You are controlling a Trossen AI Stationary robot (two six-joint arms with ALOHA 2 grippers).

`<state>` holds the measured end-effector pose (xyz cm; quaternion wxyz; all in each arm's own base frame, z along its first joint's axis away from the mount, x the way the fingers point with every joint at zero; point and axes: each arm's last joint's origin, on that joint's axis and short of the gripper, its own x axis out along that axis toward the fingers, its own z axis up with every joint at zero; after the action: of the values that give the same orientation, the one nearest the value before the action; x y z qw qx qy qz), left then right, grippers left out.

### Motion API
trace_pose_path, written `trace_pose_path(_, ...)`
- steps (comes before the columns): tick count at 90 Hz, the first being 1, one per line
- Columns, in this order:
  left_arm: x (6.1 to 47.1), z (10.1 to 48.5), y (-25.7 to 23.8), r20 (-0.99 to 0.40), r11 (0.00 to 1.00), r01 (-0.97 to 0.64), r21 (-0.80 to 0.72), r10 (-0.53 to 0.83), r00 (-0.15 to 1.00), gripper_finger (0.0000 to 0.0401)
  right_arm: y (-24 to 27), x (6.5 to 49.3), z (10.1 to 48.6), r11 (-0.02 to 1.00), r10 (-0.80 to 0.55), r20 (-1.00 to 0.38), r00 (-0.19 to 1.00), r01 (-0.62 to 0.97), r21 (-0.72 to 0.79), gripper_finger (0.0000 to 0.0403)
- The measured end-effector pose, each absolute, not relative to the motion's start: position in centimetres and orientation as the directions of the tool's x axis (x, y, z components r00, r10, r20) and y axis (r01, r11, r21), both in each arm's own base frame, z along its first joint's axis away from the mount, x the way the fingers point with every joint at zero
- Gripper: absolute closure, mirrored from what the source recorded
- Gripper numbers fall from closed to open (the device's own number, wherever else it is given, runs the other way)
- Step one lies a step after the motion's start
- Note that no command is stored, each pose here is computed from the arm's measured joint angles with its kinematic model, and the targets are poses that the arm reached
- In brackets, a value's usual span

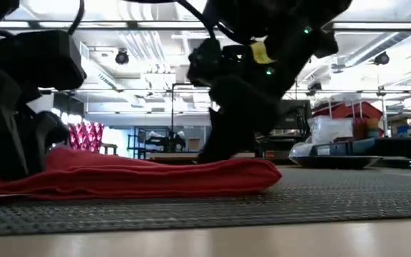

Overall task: Set table place
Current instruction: Put the red napkin on the left side of the gray table mat

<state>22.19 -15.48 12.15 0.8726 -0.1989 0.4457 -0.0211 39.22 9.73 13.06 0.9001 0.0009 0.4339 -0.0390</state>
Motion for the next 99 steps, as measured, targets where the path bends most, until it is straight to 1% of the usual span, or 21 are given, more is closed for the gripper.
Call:
trace_pose_path(9,22.3,12.3,-15.6,-0.767,0.919,-0.130,-0.373,-0.227,0.600,0.0287,9.6,39.2,13.0,0.997,-0.071,-0.783,0.618,0.073,-0.033,0.0322)
trace_pose_path(16,22.5,13.2,-15.5,-0.762,0.916,-0.117,-0.384,-0.243,0.601,0.0287,9.5,39.0,13.9,0.997,-0.073,-0.783,0.618,0.075,-0.033,0.0328)
trace_pose_path(21,22.5,14.6,-15.4,-0.746,0.916,-0.094,-0.391,-0.256,0.615,0.0287,9.5,39.2,15.5,0.997,-0.067,-0.766,0.640,0.078,-0.022,0.0333)
trace_pose_path(29,23.1,18.4,-15.5,-0.671,0.903,-0.051,-0.426,-0.277,0.687,0.0287,9.6,38.5,18.6,0.995,-0.057,-0.752,0.657,0.095,0.008,0.0338)
trace_pose_path(37,22.9,20.8,-14.9,-0.661,0.931,-0.064,-0.359,-0.205,0.722,0.0287,9.8,37.4,20.6,0.993,-0.024,-0.756,0.654,0.106,0.060,0.0340)
trace_pose_path(46,23.2,23.0,-13.9,-0.624,0.962,-0.093,-0.257,-0.092,0.776,0.0287,10.6,35.9,20.8,0.988,0.006,-0.770,0.638,0.114,0.102,0.0338)
trace_pose_path(51,23.9,23.7,-13.1,-0.617,0.967,-0.117,-0.226,-0.049,0.786,0.0285,11.4,35.0,20.3,0.988,0.023,-0.774,0.632,0.104,0.114,0.0331)
trace_pose_path(56,24.8,23.7,-12.0,-0.639,0.970,-0.128,-0.205,-0.033,0.769,0.0277,12.1,34.3,19.4,0.987,0.037,-0.776,0.630,0.100,0.128,0.0321)
trace_pose_path(60,25.4,22.9,-11.2,-0.679,0.976,-0.124,-0.179,-0.032,0.733,0.0267,12.7,33.8,18.5,0.984,0.049,-0.770,0.636,0.101,0.146,0.0311)
trace_pose_path(68,27.0,21.5,-10.1,-0.732,0.981,-0.098,-0.166,-0.056,0.679,0.0238,13.3,32.8,16.7,0.979,0.046,-0.754,0.655,0.122,0.166,0.0289)
trace_pose_path(76,28.4,19.7,-9.0,-0.801,0.985,-0.076,-0.156,-0.081,0.594,0.0205,13.3,31.9,15.3,0.972,0.031,-0.756,0.653,0.157,0.176,0.0268)
trace_pose_path(84,29.5,17.8,-7.9,-0.850,0.982,-0.104,-0.158,-0.082,0.520,0.0175,13.2,31.3,14.5,0.968,0.007,-0.759,0.651,0.187,0.170,0.0250)
trace_pose_path(89,30.3,17.0,-7.5,-0.862,0.983,-0.105,-0.152,-0.080,0.501,0.0160,13.3,31.0,14.2,0.970,-0.030,-0.754,0.656,0.202,0.138,0.0242)
trace_pose_path(94,30.9,16.2,-7.3,-0.871,0.986,-0.091,-0.141,-0.080,0.484,0.0149,13.4,30.9,14.2,0.971,-0.062,-0.745,0.664,0.213,0.110,0.0235)
trace_pose_path(99,31.1,15.1,-7.1,-0.897,0.989,-0.088,-0.122,-0.072,0.436,0.0144,13.4,30.9,14.1,0.972,-0.085,-0.738,0.670,0.220,0.088,0.0231)
